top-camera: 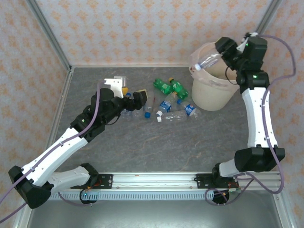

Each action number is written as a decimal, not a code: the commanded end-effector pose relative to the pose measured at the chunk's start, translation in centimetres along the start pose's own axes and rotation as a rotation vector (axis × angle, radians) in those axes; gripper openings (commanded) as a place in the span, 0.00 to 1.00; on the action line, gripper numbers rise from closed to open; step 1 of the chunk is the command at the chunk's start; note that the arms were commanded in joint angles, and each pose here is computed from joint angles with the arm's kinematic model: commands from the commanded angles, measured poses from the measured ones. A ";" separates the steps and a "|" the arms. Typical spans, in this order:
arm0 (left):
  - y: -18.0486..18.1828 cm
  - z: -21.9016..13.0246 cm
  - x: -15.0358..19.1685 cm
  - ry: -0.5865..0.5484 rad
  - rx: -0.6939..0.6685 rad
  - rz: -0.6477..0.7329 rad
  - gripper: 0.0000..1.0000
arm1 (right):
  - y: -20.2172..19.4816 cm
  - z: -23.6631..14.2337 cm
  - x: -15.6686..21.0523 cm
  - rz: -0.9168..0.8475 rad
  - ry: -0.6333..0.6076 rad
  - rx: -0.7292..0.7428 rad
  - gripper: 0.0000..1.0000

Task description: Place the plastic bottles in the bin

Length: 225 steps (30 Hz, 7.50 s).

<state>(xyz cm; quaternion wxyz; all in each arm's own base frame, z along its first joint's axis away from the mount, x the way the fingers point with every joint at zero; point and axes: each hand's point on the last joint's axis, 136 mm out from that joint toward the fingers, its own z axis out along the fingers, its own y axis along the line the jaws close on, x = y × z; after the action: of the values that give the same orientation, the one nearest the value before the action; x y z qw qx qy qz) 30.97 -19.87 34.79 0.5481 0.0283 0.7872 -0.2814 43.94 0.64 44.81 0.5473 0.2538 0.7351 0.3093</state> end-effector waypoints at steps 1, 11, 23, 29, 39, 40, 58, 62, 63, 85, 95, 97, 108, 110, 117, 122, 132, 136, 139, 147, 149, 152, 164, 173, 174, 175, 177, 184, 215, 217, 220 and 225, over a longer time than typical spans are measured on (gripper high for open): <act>0.4 -0.4 0.1 0.003 -0.018 -0.009 0.99 | -1.2 -1.5 -2.8 0.021 -0.112 0.066 0.58; 0.6 -0.6 0.6 0.021 -0.024 -0.014 0.99 | -6.0 -1.2 -4.6 0.022 -0.211 0.225 0.59; 1.6 0.2 1.8 0.055 -0.069 -0.009 0.99 | -7.4 -0.4 -3.8 -0.013 -0.163 0.282 0.93; 2.2 1.1 2.6 0.083 -0.107 -0.006 0.99 | -6.7 -0.9 -3.4 -0.032 -0.138 0.261 1.00; 2.8 3.1 4.9 0.150 -0.120 0.007 0.99 | -3.4 -1.1 -0.3 -0.073 -0.042 0.154 1.00; 3.1 3.3 5.3 0.163 -0.130 0.009 0.99 | -2.8 -1.0 0.2 -0.080 -0.030 0.140 1.00; 16.0 4.3 12.0 0.352 -0.560 -0.114 0.87 | 9.5 0.6 11.7 -0.323 0.221 -0.127 1.00; 18.0 3.9 13.3 0.387 -0.597 -0.123 0.85 | 10.9 0.7 13.3 -0.356 0.258 -0.154 1.00; 18.4 3.9 13.5 0.394 -0.603 -0.126 0.85 | 11.2 0.8 13.8 -0.364 0.266 -0.159 1.00; 22.1 9.0 17.7 0.597 -0.609 -0.080 0.70 | 11.0 0.2 15.3 -0.401 0.303 -0.141 1.00; 23.0 10.6 19.6 0.657 -0.602 -0.073 0.72 | 10.5 -0.1 15.4 -0.407 0.303 -0.125 1.00; 23.2 10.7 20.0 0.669 -0.603 -0.070 0.72 | 10.4 -0.1 15.5 -0.406 0.305 -0.124 1.00; 23.9 10.5 21.7 0.705 -0.604 -0.068 0.60 | 10.5 0.0 15.9 -0.403 0.319 -0.134 1.00; 23.8 10.3 21.4 0.693 -0.606 -0.068 0.54 | 10.6 -0.1 15.9 -0.401 0.320 -0.137 1.00; 22.7 9.0 18.4 0.615 -0.605 -0.063 0.52 | 10.8 -0.3 16.1 -0.384 0.327 -0.154 1.00; 20.9 7.8 15.4 0.528 -0.555 -0.067 0.50 | 11.2 -0.2 16.5 -0.366 0.341 -0.184 1.00; 13.9 5.5 8.6 0.306 -0.311 -0.007 0.49 | 13.1 -0.3 17.3 -0.320 0.374 -0.286 1.00; 10.4 4.7 6.4 0.236 -0.233 0.069 0.49 | 14.0 -0.4 17.7 -0.325 0.373 -0.313 1.00; 8.0 4.2 5.1 0.191 -0.177 0.103 0.49 | 14.8 -0.6 18.0 -0.352 0.364 -0.329 1.00; 3.3 3.1 2.4 0.105 -0.047 0.144 0.49 | 17.1 -1.6 21.1 -0.318 0.503 -0.494 0.82; 2.4 2.8 1.8 0.087 -0.017 0.147 0.48 | 17.4 -1.7 22.1 -0.308 0.544 -0.516 0.74; 1.2 2.4 1.3 0.073 0.021 0.155 0.48 | 17.6 -1.5 23.4 -0.301 0.589 -0.529 0.67; -1.7 2.0 1.2 0.087 0.081 0.186 0.48 | 18.1 -0.8 27.3 -0.311 0.702 -0.529 0.57; -2.7 2.2 1.8 0.107 0.106 0.199 0.47 | 18.9 -0.9 27.8 -0.301 0.719 -0.554 0.51; -2.8 2.2 1.9 0.107 0.110 0.199 0.47 | 18.8 -0.8 27.8 -0.302 0.717 -0.551 0.51; -2.8 2.2 1.9 0.108 0.112 0.202 0.47 | 18.8 -0.8 27.8 -0.302 0.719 -0.552 0.48; -2.9 2.2 2.0 0.110 0.114 0.204 0.47 | 18.8 -0.9 28.0 -0.301 0.724 -0.554 0.44; -2.9 2.5 2.3 0.123 0.109 0.209 0.47 | 18.9 -1.0 27.8 -0.300 0.719 -0.557 0.29; -0.4 -0.2 -0.3 0.000 -0.033 0.141 0.99 | 3.9 -2.0 0.4 -0.103 -0.053 -0.008 0.26; -0.3 -0.2 -0.3 0.002 -0.038 0.139 0.99 | 2.3 -2.9 -1.3 -0.119 -0.124 0.069 0.26; -0.3 -0.1 -0.1 0.008 -0.035 0.134 0.99 | 0.6 -4.0 -3.3 -0.145 -0.214 0.166 0.27; -0.4 -0.1 0.0 0.014 -0.030 0.127 0.99 | -1.3 -5.3 -5.3 -0.178 -0.315 0.288 0.27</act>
<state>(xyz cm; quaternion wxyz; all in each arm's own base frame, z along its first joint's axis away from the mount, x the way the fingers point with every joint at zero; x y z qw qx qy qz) 31.20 -20.26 34.56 0.5580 0.0780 0.7942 -0.2274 41.44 -2.28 47.91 0.6186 0.2800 0.7127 0.1760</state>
